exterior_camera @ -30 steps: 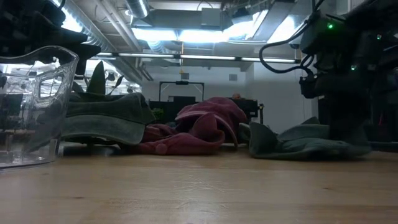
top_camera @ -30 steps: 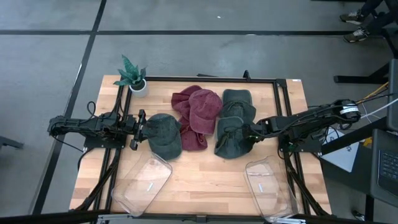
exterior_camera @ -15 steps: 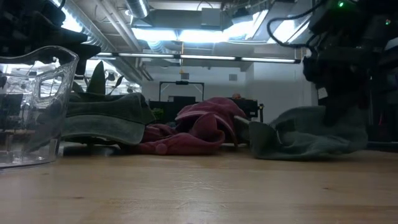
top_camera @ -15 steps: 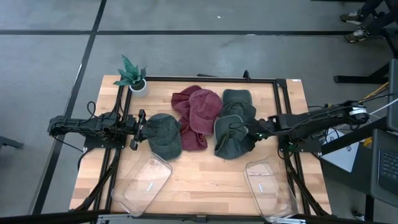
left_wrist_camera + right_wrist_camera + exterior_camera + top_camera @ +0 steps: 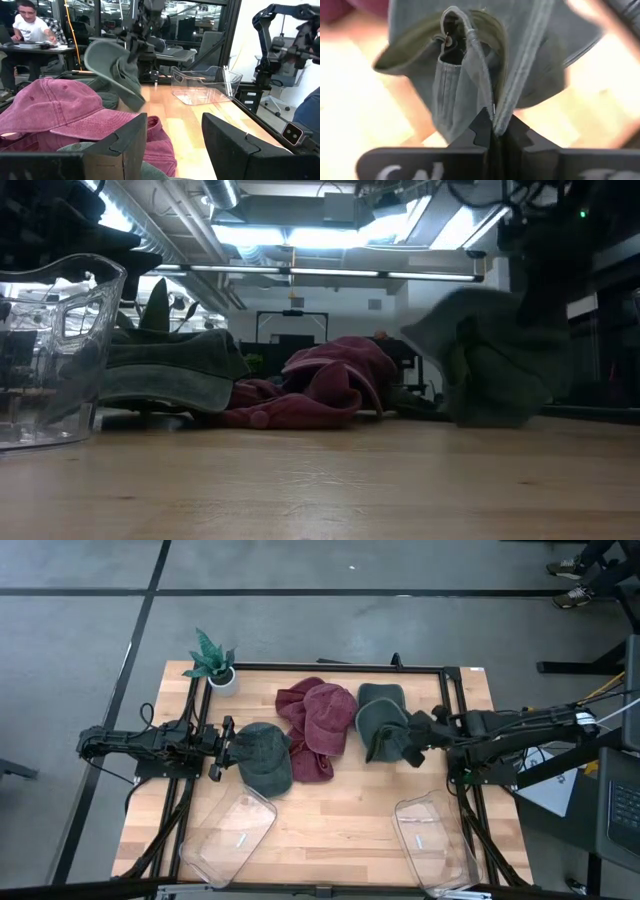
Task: Pick & Place hat
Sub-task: Put the bottom right green cap into the right transparent bin
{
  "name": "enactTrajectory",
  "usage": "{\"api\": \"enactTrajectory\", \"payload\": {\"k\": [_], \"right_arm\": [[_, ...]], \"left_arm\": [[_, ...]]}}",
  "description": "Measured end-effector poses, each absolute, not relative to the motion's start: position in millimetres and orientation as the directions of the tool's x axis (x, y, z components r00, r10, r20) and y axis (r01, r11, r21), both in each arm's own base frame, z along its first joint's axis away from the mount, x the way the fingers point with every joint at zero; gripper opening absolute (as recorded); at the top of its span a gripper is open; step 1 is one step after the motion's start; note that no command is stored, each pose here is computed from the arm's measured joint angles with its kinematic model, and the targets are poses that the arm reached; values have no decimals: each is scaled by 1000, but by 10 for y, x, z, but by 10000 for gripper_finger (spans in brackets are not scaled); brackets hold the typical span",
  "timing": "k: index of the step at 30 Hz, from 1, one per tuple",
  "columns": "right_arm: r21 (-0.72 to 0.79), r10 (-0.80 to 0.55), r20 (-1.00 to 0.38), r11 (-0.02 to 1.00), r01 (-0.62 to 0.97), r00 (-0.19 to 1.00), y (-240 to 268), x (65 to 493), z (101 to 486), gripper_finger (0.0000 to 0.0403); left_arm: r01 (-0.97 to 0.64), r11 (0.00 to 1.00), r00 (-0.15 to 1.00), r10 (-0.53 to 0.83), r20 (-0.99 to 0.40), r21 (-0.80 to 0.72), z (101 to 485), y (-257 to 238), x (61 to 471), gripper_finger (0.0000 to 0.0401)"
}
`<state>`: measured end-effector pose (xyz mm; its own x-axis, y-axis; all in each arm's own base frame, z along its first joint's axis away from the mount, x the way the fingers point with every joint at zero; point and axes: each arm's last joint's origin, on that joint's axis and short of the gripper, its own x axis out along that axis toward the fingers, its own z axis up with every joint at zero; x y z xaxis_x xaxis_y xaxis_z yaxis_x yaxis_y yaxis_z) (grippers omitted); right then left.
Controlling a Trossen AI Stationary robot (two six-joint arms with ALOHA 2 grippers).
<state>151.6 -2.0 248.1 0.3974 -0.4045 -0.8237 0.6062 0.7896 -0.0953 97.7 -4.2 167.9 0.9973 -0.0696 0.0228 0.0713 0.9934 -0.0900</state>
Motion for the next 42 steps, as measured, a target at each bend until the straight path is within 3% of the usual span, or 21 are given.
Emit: {"api": "enactTrajectory", "payload": {"k": [10,26,31,42], "right_arm": [[-320,-624,-688,718,617,369,-86,1467,2897,17],[-643,-842,-462,534,549,279,-90,1477,2931,17],[-691,-870,-414,491,530,266,-52,1551,2894,28],[-666,-862,-458,494,559,216,29,1840,2639,20]], "left_arm": [[72,993,997,-70,23,-90,1679,-42,978,185],[71,993,997,-70,23,-90,1679,-42,977,185],[72,993,997,-70,23,-90,1679,-42,978,185],[72,993,997,-70,23,-90,1679,-42,978,185]]}}
